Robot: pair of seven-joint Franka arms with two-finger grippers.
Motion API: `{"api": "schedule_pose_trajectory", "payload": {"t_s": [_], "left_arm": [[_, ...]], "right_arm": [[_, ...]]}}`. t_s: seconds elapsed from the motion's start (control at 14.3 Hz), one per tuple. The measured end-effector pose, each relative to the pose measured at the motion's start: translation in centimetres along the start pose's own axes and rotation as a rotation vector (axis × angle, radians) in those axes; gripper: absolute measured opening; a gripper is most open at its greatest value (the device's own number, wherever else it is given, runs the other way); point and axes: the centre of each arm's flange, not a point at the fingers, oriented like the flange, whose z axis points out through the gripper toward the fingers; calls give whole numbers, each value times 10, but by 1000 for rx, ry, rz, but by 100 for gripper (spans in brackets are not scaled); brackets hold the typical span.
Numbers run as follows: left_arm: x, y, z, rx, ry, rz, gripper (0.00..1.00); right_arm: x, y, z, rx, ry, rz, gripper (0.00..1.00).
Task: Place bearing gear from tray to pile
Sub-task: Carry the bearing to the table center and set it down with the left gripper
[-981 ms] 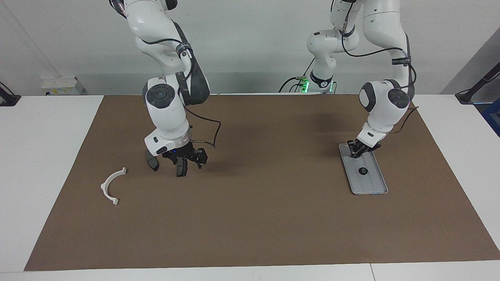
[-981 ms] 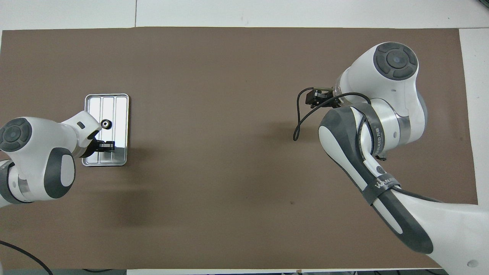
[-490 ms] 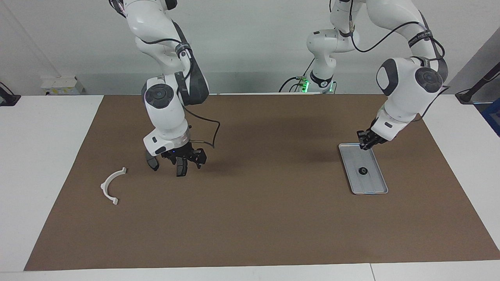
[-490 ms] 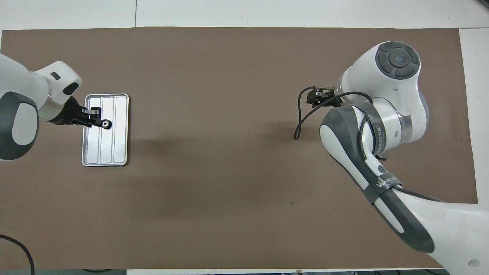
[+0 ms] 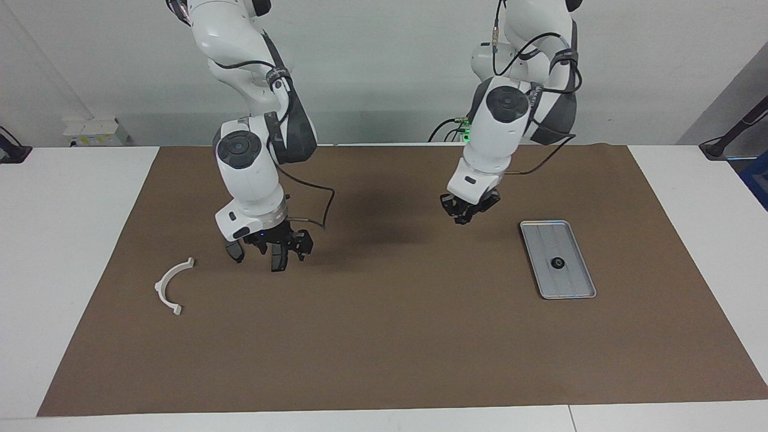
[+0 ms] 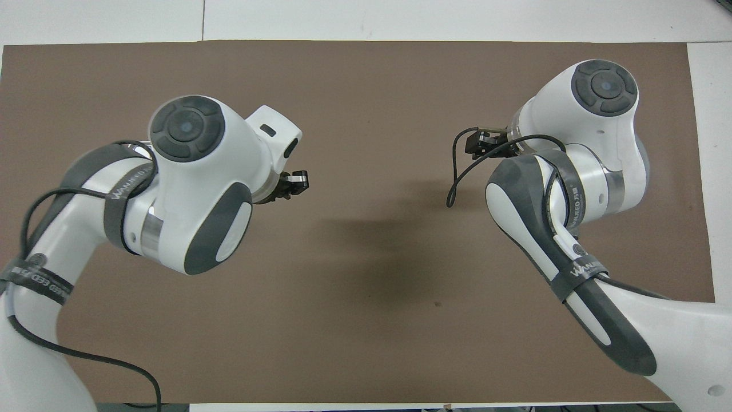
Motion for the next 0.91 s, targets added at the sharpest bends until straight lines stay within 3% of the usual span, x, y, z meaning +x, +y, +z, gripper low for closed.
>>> {"api": "schedule_pose_trajectory", "payload": {"t_s": [0.56, 0.91], "left_arm": [[-28, 38, 109, -11, 5, -20, 24], [-29, 42, 127, -21, 15, -24, 24]], "right_arm": [[2, 3, 3, -1, -2, -3, 100], [3, 6, 3, -1, -3, -4, 100]]}}
